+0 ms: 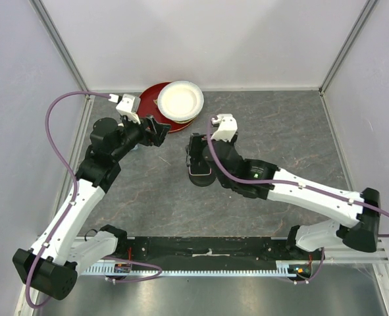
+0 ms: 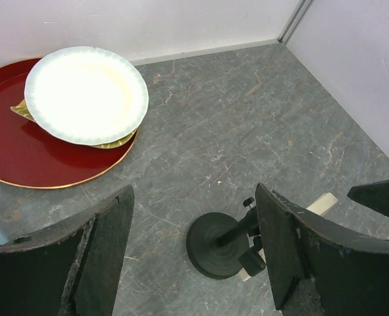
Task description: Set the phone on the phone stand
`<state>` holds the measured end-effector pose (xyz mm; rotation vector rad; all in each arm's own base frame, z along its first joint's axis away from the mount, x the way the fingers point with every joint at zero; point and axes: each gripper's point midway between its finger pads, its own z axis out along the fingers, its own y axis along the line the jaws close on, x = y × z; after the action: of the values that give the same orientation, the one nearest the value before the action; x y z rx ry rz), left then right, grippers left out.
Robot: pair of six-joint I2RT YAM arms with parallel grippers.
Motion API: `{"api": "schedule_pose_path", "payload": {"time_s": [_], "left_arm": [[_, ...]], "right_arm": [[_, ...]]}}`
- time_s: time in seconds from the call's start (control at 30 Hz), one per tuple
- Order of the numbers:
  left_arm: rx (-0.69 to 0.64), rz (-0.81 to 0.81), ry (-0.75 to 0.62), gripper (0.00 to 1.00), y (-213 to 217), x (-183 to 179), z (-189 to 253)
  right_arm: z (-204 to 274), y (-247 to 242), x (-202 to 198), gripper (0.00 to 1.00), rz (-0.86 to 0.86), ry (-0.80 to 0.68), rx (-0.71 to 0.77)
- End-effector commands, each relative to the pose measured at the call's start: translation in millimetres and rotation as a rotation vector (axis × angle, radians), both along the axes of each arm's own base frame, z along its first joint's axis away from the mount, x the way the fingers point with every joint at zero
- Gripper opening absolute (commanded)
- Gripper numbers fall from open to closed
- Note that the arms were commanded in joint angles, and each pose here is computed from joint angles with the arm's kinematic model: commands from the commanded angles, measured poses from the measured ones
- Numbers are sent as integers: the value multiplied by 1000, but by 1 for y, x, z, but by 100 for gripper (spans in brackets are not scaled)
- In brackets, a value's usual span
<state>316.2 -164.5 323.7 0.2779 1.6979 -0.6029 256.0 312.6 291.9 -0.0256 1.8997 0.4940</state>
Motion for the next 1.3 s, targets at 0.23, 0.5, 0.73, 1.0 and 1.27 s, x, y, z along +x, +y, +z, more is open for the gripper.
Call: {"api": "schedule_pose_path", "payload": {"time_s": [0.23, 0.5, 0.73, 1.0, 1.27], "left_arm": [[-43, 13, 6, 79, 3, 3, 4], [-38, 20, 1, 79, 4, 3, 3], [-38, 21, -13, 79, 6, 0, 8], [-53, -10, 18, 79, -2, 2, 3], [-46, 8, 12, 79, 2, 1, 3]], "right_arm": [[-4, -10, 16, 98, -179, -33, -140], [-11, 0, 18, 98, -146, -27, -181], [-21, 8, 21, 98, -136, -18, -189], [-25, 12, 25, 98, -201, -4, -119], [-29, 5, 27, 95, -268, 2, -89]]}}
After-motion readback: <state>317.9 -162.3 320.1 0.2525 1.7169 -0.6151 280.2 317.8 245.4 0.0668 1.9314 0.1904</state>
